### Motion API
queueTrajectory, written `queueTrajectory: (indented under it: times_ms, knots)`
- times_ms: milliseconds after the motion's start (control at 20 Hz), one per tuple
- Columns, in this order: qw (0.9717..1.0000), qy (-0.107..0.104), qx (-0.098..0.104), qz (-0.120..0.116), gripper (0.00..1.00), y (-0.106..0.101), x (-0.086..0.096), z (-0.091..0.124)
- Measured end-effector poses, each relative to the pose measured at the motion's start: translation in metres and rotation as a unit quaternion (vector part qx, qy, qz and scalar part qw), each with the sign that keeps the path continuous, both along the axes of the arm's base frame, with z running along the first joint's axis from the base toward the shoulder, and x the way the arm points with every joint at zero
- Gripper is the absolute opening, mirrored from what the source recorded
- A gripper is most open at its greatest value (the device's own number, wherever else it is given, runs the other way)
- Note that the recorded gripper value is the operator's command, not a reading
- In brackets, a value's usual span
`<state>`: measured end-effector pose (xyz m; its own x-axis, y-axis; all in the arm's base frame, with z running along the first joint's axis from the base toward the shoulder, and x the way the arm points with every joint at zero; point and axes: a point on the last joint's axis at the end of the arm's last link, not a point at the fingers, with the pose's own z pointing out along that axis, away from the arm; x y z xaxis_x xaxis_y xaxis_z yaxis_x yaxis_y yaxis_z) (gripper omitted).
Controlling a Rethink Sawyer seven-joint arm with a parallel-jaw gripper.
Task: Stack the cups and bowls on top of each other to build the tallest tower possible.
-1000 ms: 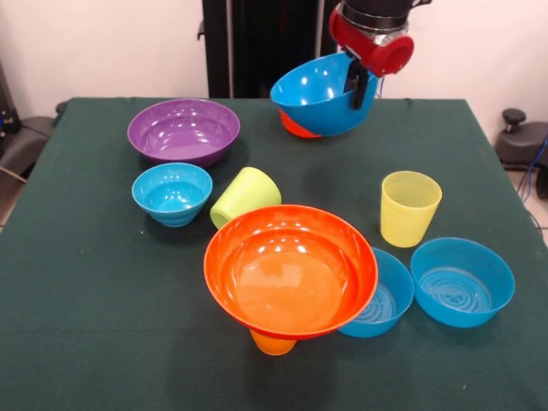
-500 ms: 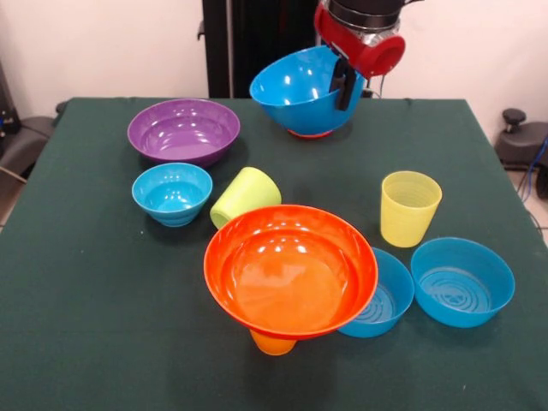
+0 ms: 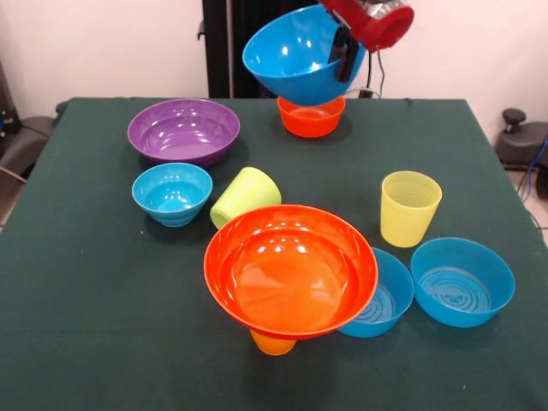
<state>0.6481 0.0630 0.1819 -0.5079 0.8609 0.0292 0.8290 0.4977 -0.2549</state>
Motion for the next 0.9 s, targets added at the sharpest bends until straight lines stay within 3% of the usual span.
queueTrajectory:
  times_ms: [150,450,600,800,900]
  knots:
    - [1.0000,0.004,-0.003,0.003,0.00,0.000,0.012,0.010]
    - [0.9995,-0.008,-0.026,0.016,0.00,-0.003,0.037,0.016]
    - [0.9983,-0.008,-0.054,0.022,0.00,-0.007,0.048,0.006]
    - [0.9970,-0.003,-0.074,0.021,0.00,-0.009,0.051,-0.007]
    - [0.9953,-0.002,-0.095,0.016,0.00,-0.011,0.051,-0.026]
